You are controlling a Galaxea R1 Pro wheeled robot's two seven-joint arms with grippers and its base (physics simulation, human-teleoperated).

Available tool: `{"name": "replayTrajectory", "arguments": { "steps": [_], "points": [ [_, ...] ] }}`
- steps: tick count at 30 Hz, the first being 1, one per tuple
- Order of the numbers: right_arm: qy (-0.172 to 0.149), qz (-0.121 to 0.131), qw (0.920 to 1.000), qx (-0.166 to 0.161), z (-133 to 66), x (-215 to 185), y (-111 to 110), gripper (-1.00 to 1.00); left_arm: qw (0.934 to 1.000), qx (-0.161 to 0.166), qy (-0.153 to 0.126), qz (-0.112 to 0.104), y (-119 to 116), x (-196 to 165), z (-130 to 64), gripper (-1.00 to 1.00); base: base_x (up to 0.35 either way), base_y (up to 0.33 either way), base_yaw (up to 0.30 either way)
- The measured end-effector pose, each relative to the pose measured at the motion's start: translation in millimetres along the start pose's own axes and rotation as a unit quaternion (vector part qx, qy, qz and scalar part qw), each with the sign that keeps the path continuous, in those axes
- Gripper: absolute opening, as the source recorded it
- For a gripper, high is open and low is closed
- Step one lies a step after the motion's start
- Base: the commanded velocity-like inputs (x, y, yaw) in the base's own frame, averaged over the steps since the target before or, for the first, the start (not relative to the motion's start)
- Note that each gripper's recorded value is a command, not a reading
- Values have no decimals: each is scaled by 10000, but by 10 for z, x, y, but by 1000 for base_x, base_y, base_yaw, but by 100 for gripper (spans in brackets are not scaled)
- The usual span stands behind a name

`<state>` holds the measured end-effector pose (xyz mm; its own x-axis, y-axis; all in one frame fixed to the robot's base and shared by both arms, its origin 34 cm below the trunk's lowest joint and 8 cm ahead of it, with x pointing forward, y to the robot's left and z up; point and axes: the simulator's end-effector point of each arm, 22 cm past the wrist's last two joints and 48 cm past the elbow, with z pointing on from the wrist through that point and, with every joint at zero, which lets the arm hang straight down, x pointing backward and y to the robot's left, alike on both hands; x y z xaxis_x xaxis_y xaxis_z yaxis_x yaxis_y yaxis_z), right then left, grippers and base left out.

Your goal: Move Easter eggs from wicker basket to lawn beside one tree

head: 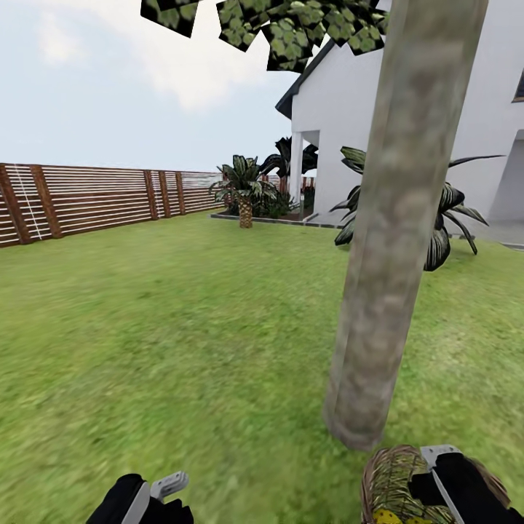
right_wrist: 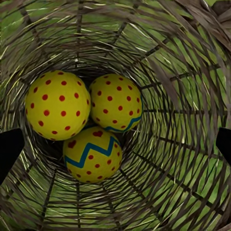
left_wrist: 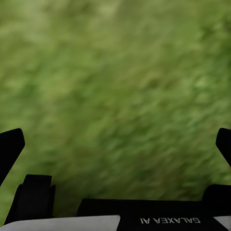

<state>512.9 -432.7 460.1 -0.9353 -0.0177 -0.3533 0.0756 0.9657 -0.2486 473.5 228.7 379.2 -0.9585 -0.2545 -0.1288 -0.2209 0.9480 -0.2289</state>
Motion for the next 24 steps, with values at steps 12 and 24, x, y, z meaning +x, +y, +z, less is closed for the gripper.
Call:
{"name": "replayTrajectory", "arguments": {
  "steps": [12,24],
  "points": [
    [-236,0,9997,-39,195,29,94,100,10000,5,-1,-3,68,92,243,100,0,0,0],
    [-430,-5,9991,-61,387,83,176,100,10000,8,6,4,134,194,491,100,0,0,0]
  ]
}}
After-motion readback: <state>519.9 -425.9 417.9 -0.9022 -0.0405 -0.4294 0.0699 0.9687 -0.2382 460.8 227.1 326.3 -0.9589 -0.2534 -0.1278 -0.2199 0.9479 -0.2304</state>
